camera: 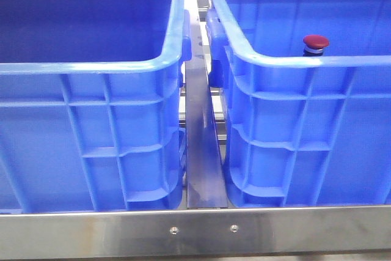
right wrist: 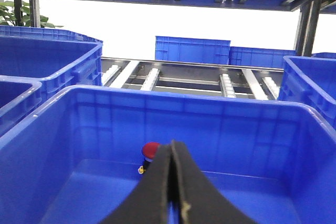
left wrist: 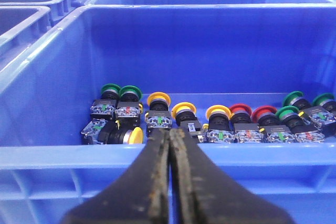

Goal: Pick red and yellow buttons and place in box

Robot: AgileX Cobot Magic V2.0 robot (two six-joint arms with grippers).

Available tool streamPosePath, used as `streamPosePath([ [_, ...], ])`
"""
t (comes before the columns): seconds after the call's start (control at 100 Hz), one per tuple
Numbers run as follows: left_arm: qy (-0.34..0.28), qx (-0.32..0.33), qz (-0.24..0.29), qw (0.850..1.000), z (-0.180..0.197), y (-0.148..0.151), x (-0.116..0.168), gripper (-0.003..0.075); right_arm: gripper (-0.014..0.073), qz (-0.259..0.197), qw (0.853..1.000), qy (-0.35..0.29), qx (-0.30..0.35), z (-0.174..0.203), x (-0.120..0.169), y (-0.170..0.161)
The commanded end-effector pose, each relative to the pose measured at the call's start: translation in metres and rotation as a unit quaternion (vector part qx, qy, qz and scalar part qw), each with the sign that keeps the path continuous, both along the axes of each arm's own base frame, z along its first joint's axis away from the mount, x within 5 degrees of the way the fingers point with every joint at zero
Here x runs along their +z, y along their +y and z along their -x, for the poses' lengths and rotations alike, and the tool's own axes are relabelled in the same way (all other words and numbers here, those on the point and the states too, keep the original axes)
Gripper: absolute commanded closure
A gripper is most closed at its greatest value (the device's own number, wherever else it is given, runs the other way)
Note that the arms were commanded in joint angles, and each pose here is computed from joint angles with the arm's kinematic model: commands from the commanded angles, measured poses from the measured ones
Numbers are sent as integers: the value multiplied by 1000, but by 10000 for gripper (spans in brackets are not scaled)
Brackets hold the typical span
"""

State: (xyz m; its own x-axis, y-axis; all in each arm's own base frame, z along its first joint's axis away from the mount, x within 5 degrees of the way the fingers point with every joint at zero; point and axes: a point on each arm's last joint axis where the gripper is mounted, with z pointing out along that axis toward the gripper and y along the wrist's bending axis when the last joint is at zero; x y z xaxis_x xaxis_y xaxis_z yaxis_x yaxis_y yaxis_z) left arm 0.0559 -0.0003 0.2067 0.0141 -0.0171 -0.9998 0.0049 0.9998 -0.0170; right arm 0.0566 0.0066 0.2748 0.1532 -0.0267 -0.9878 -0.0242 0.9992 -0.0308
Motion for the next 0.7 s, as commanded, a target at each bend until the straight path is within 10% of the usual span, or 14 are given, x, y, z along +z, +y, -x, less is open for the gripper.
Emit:
streamPosePath([
  [0.0,-40,-1,4,999,2,0,2,741,664,-6,1000,-11,-14,0,9,-2],
  [0.69,-40,-1,4,999,2,0,2,741,664,-8,1000,-13,-24,1,10,-4],
])
